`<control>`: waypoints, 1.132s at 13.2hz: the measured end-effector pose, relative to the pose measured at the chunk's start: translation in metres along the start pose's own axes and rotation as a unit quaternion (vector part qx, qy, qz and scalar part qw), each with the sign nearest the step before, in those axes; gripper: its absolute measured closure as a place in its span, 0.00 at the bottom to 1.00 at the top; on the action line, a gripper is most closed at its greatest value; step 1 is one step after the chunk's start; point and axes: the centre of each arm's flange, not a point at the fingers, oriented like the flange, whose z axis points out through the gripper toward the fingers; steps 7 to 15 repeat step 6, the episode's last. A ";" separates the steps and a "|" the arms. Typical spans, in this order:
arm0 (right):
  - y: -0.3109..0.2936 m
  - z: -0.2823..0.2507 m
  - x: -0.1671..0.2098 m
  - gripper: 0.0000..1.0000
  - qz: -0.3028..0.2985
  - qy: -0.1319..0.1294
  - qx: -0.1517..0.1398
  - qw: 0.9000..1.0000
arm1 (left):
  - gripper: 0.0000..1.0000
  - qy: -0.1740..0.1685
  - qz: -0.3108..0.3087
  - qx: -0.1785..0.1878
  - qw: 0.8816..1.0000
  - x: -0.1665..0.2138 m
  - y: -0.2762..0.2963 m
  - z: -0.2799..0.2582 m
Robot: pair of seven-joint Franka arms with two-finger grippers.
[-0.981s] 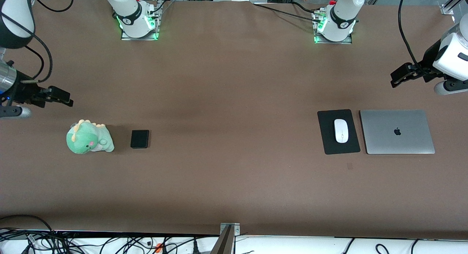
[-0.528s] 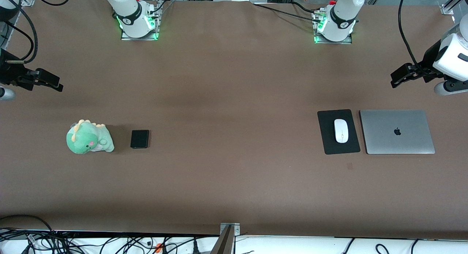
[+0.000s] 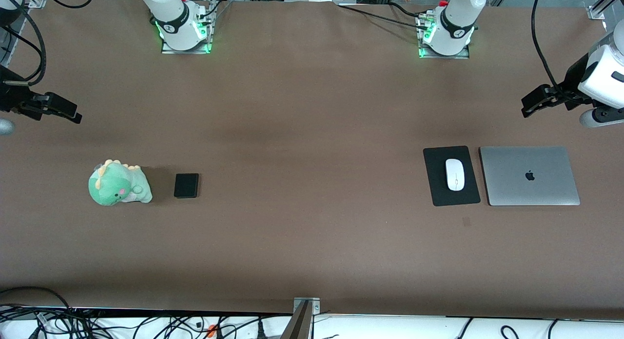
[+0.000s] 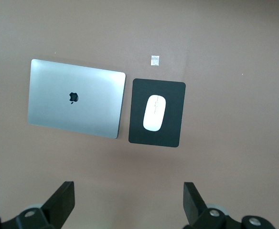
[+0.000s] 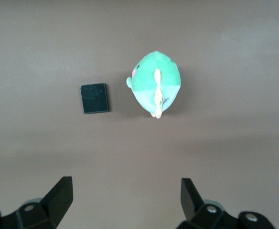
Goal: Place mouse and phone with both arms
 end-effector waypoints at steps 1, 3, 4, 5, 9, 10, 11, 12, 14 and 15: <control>-0.001 -0.002 0.003 0.00 0.001 0.003 -0.001 1.000 | 0.00 0.000 0.000 0.000 1.000 0.000 0.000 0.000; -0.003 0.000 0.007 0.00 0.003 0.003 -0.003 1.000 | 0.00 0.000 -0.001 0.000 1.000 0.000 -0.001 0.000; -0.003 0.002 0.009 0.00 0.003 0.002 -0.003 1.000 | 0.00 0.000 -0.001 0.000 1.000 0.000 -0.001 0.000; -0.003 0.003 0.010 0.00 0.004 0.001 -0.004 1.000 | 0.00 0.000 -0.001 0.000 1.000 0.000 -0.001 0.000; -0.004 0.003 0.010 0.00 0.004 0.001 -0.004 1.000 | 0.00 0.000 -0.001 0.000 1.000 0.000 -0.001 0.000; -0.004 0.003 0.010 0.00 0.004 0.001 -0.004 1.000 | 0.00 0.000 -0.001 0.000 1.000 0.000 -0.001 0.000; -0.004 0.003 0.010 0.00 0.004 0.001 -0.004 1.000 | 0.00 0.000 -0.001 0.000 1.000 0.000 -0.001 0.000; -0.004 0.003 0.010 0.00 0.004 0.001 -0.004 1.000 | 0.00 0.000 -0.001 0.000 1.000 0.000 -0.001 0.000; -0.004 0.003 0.010 0.00 0.004 0.001 -0.004 1.000 | 0.00 0.000 -0.001 0.000 1.000 0.000 -0.001 0.000; -0.004 0.003 0.010 0.00 0.004 0.001 -0.004 1.000 | 0.00 0.000 -0.001 0.000 1.000 0.000 -0.001 0.000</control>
